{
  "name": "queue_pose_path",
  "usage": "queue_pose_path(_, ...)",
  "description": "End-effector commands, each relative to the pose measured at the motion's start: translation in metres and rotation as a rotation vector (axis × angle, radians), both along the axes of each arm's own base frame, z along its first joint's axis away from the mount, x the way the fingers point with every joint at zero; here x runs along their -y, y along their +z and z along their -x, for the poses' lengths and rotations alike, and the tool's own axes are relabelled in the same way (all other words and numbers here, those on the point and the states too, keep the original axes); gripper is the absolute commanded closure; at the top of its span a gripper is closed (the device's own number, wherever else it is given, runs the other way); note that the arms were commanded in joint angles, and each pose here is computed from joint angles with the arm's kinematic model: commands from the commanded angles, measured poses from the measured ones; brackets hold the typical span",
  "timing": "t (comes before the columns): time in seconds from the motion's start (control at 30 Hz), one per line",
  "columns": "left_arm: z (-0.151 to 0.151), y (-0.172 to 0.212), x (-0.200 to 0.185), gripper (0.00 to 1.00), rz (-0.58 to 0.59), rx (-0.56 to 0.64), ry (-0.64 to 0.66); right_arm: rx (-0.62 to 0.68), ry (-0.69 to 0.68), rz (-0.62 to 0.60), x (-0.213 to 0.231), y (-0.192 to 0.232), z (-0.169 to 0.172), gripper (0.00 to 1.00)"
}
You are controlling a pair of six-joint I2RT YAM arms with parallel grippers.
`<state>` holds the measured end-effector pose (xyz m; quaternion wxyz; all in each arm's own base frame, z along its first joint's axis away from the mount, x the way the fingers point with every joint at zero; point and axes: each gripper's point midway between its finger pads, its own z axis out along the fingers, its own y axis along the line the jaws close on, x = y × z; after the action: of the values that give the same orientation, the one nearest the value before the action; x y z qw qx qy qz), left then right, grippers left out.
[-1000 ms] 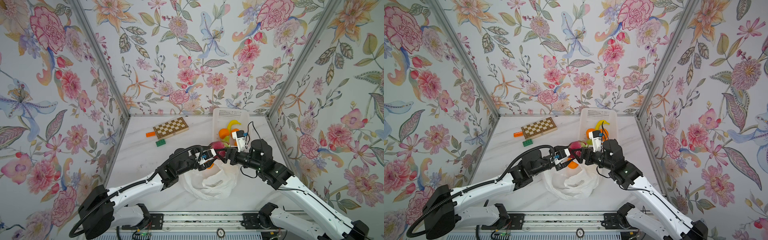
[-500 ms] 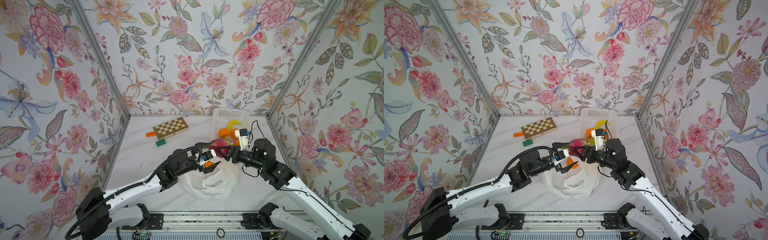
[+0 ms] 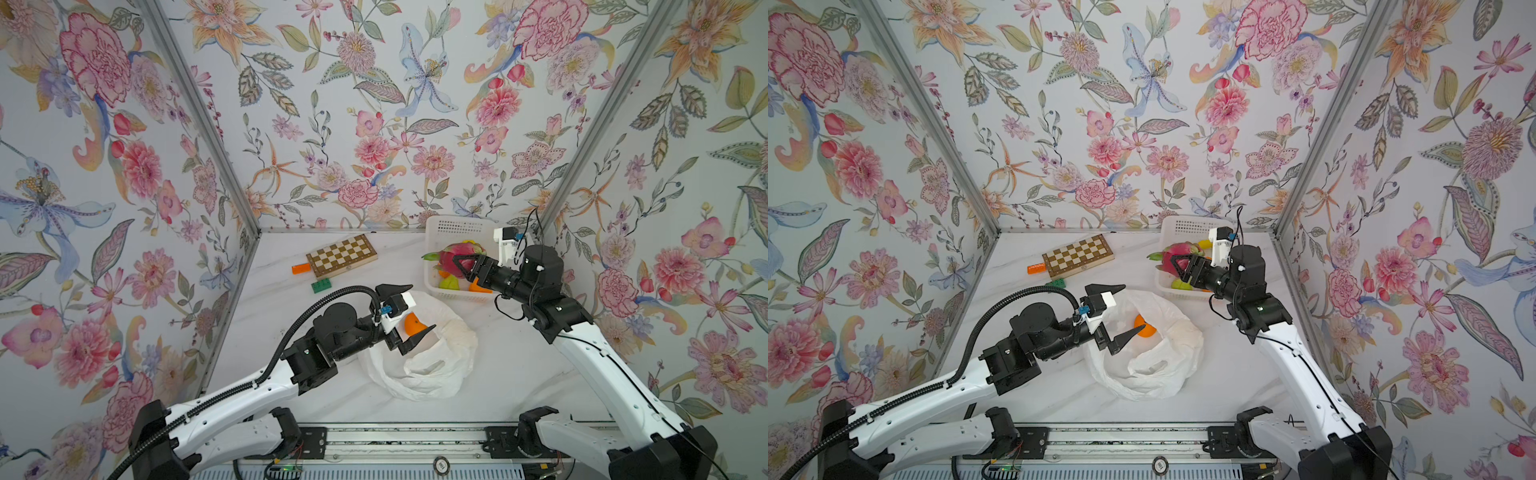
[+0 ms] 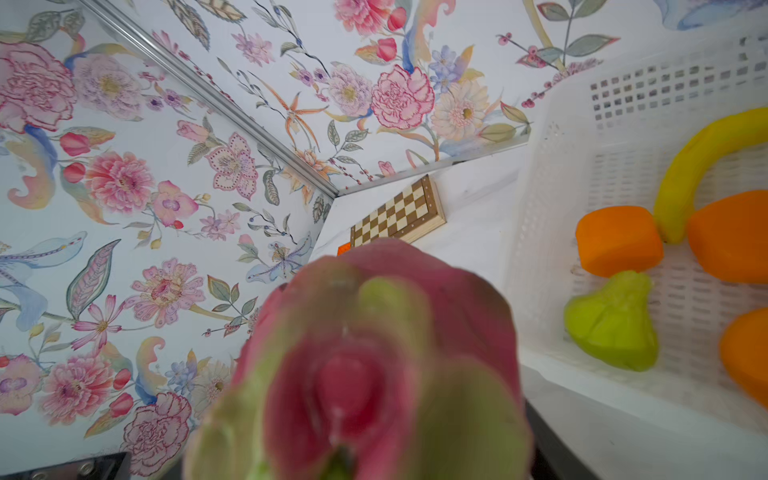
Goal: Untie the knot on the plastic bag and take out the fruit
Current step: 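Carry the dragon fruit with the right gripper to the basket while the left withdraws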
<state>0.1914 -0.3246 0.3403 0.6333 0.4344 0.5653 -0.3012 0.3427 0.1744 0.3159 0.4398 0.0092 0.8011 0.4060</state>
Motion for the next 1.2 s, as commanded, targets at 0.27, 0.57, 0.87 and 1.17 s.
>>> queue_pose_path(0.27, -0.024, -0.001, -0.011, 0.01, 0.091, -0.349, 0.215, -0.03, -0.08, -0.058, 0.034, -0.022, -0.098, 0.5)
queue_pose_path(0.57, -0.033, -0.015, 0.0, 0.01, 0.035, -0.41, 0.244, -0.135, -0.109, -0.076, 0.042, -0.07, -0.166, 0.52)
queue_pose_path(0.87, -0.036, -0.025, -0.002, 0.01, -0.006, -0.415, 0.27, -0.308, -0.1, -0.028, 0.045, -0.142, -0.215, 0.48)
queue_pose_path(1.17, -0.038, -0.033, -0.004, 0.01, -0.02, -0.419, 0.295, -0.425, -0.075, 0.003, 0.036, -0.197, -0.24, 0.44)
